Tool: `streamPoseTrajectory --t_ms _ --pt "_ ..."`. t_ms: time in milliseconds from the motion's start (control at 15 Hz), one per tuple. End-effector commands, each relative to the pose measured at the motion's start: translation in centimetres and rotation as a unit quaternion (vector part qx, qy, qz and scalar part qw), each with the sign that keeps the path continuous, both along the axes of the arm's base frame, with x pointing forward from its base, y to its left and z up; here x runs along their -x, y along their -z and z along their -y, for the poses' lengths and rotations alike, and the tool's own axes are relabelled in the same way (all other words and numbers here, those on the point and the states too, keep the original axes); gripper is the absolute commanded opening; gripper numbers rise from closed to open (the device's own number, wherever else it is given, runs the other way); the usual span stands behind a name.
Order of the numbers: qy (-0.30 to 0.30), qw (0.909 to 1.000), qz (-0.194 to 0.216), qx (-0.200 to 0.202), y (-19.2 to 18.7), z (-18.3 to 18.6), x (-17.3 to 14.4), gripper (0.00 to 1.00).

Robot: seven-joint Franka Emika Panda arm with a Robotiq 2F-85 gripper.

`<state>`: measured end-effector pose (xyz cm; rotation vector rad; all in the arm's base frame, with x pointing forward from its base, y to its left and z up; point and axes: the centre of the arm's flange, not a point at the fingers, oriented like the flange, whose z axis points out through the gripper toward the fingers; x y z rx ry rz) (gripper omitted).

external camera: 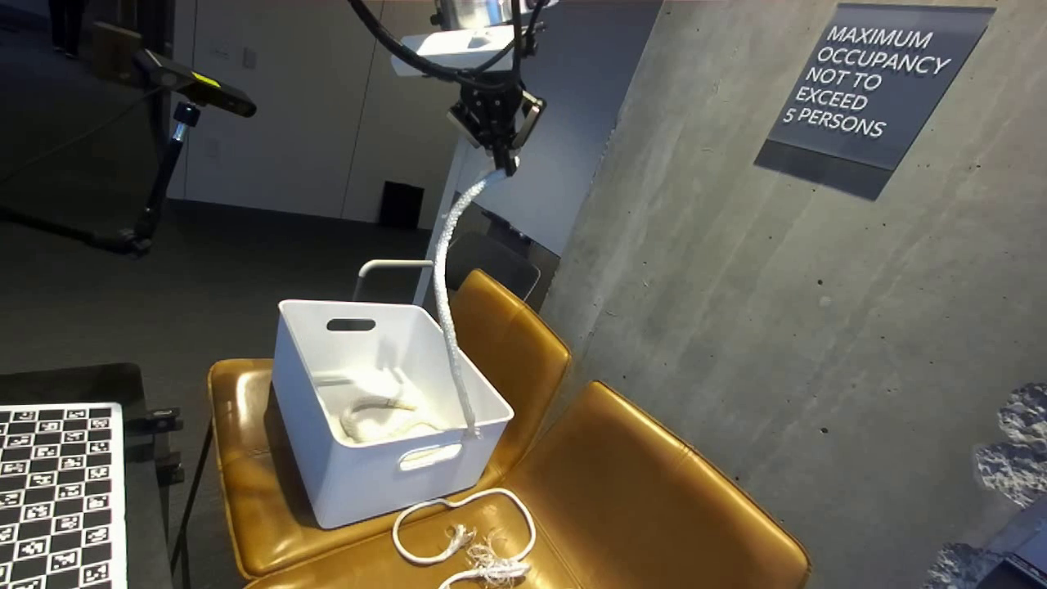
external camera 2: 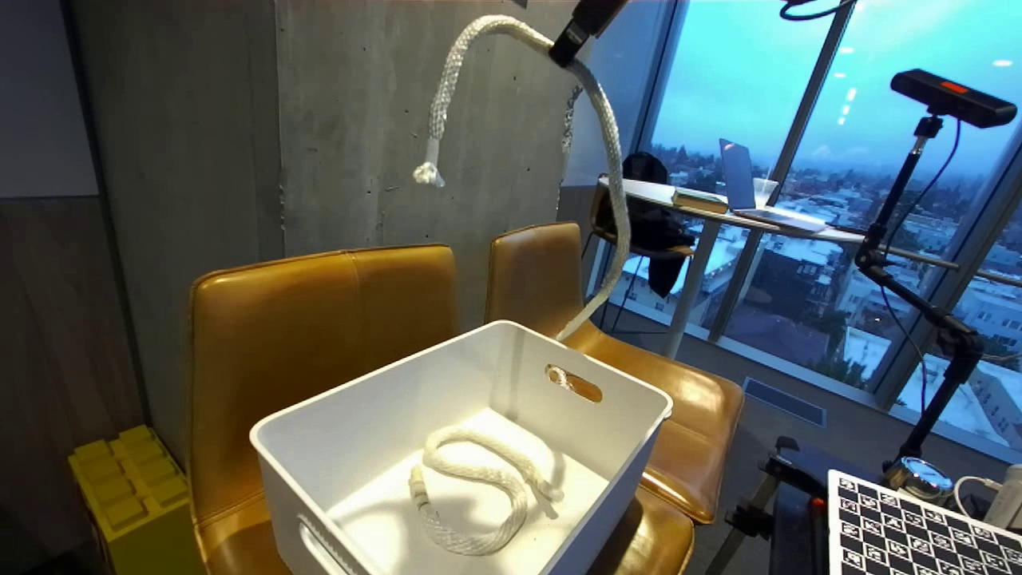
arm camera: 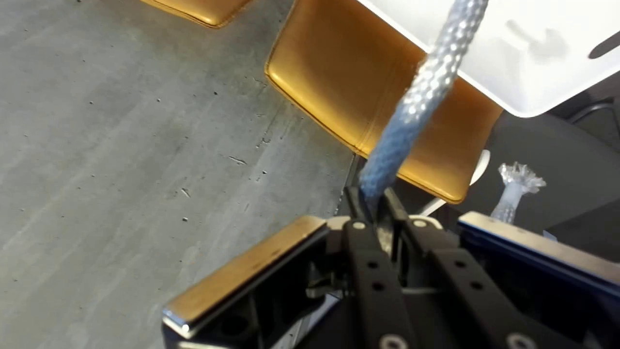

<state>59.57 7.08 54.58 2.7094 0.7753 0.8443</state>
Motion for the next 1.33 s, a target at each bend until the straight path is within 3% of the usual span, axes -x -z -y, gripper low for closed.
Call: streamPoseTrajectory --t_ms 0,533,933,1267 --pt "-0.01 0.9998 -0.011 0.012 1.4 -2.9 -2.0 0.03" --pt "-0.025 0.9978 -0.055 0.025 8.9 -4.5 -4.9 0.03" --pt "-0.048 0.9967 -0.054 0.037 9.5 -9.9 -6.5 0.03" --pt "-0.067 0.9967 -0.031 0.034 5.7 -15.0 -7.1 0.03"
